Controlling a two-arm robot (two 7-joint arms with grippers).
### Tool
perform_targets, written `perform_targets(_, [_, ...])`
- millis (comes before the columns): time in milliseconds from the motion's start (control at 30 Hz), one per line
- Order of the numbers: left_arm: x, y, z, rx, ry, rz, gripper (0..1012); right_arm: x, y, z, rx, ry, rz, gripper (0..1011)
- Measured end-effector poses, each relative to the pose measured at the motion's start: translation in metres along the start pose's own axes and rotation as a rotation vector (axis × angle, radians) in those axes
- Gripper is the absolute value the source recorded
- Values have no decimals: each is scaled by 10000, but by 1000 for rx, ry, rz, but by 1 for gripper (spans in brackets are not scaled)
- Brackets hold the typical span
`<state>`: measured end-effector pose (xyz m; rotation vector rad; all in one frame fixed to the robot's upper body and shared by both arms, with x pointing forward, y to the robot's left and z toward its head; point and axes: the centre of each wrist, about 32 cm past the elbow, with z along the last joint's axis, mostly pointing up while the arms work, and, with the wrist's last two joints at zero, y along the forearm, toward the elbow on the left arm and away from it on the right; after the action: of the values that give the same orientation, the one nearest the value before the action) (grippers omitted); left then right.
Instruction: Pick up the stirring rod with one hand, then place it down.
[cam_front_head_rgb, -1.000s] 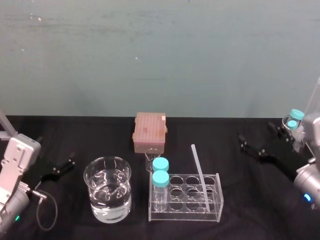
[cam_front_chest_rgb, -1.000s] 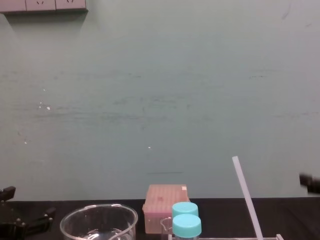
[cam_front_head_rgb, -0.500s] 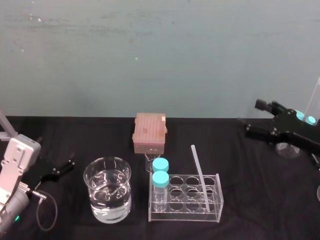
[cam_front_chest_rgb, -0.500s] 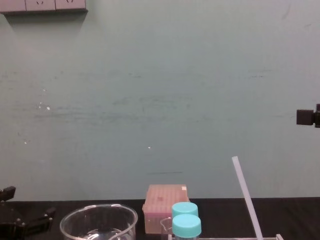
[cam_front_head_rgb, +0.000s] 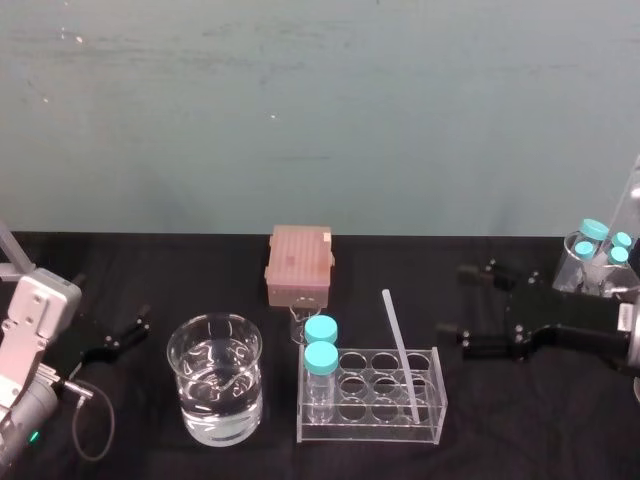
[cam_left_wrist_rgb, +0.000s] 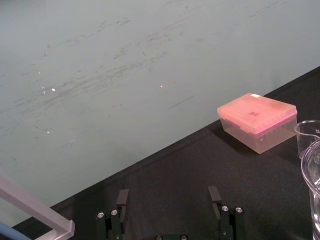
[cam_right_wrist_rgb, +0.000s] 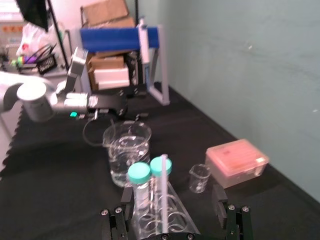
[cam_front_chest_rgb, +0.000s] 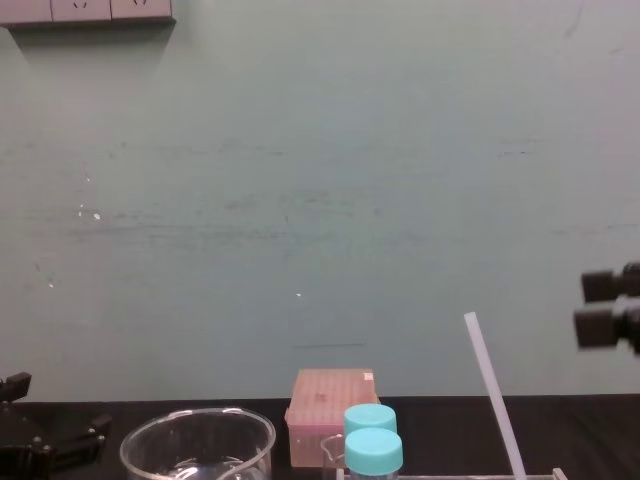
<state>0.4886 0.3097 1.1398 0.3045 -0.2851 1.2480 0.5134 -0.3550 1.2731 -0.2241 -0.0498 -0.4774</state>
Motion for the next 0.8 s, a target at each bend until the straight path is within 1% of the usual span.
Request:
perform_targets(33, [0, 0, 0, 0, 0, 0, 1005, -18, 36, -9, -15, -7, 11, 1003])
perform_targets(133, [0, 0, 0, 0, 0, 0, 1005, -49, 111, -23, -38, -17, 24, 1003])
perform_targets(333, [0, 0, 0, 0, 0, 0, 1005, -93, 254, -47, -65, -32, 24, 1003])
perform_targets(467, [0, 0, 0, 0, 0, 0, 1005, -113, 349, -66, -74, -43, 14, 1003])
perform_targets(633, [0, 0, 0, 0, 0, 0, 1005, -152, 467, -98, -73, -63, 1, 1003])
perform_targets(800, [0, 0, 0, 0, 0, 0, 1005, -177, 560, -131, -73, -65, -7, 1003])
